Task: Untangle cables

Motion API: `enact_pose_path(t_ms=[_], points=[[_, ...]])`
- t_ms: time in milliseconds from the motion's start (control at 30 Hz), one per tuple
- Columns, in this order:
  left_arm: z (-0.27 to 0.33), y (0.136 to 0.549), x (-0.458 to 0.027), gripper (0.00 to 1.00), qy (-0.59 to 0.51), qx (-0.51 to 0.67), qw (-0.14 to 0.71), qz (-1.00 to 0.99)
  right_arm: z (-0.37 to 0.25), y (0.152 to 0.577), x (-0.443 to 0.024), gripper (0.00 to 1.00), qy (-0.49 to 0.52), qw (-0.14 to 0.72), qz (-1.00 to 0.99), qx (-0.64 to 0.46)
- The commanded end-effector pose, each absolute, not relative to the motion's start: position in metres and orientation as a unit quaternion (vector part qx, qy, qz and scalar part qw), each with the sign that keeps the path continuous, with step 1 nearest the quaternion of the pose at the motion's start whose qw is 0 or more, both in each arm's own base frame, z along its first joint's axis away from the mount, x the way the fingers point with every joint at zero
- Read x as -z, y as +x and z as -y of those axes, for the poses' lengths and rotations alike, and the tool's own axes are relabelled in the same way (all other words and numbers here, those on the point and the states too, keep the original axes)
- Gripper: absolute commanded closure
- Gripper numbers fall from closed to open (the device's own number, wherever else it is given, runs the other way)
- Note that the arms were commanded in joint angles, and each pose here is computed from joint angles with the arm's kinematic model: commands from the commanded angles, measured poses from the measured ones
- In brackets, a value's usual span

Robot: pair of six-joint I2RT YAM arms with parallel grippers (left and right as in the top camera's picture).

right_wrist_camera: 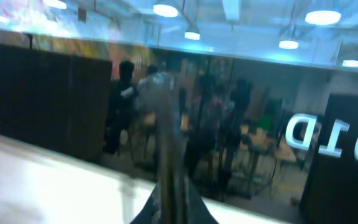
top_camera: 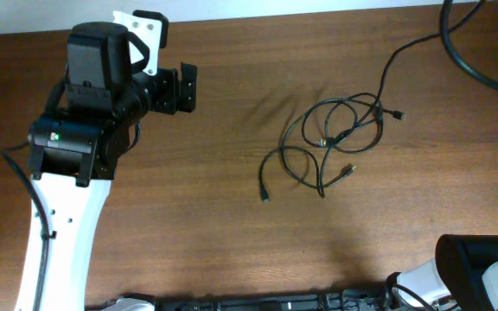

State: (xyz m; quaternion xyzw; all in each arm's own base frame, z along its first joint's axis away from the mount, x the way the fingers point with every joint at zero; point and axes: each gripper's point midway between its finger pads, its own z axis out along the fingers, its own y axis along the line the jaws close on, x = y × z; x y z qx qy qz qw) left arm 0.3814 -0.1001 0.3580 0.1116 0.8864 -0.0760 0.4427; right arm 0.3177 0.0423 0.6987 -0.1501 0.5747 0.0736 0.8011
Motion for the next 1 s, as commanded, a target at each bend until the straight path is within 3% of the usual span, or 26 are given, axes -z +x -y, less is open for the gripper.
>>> enact_pose_path(t_ms=[0,133,567,667,800,967], points=[[0.097,0.377,-0.371,0.01,0.103,0.078,0.457,-0.88,-0.046,0.302,-0.726,0.96,-0.159,0.834,-0.524,-0.07],[0.097,0.377,-0.371,0.01,0.103,0.078,0.457,-0.88,-0.047,0.293,-0.743,0.96,-0.164,0.854,-0.49,-0.062],[0.109,0.367,-0.363,0.01,0.121,0.112,0.433,-0.886,-0.046,0.303,-0.724,0.96,-0.152,0.83,-0.53,-0.08],[0.162,0.343,-0.35,0.01,0.268,0.212,0.389,-0.856,-0.046,0.306,-0.717,0.96,-0.15,0.822,-0.543,-0.083],[0.191,0.327,-0.316,0.01,0.312,0.265,0.307,-0.859,-0.046,0.306,-0.717,0.96,-0.15,0.822,-0.543,-0.083],[0.254,0.278,-0.278,0.01,0.535,0.338,0.237,-0.737,-0.046,0.307,-0.716,0.96,-0.148,0.82,-0.546,-0.085]])
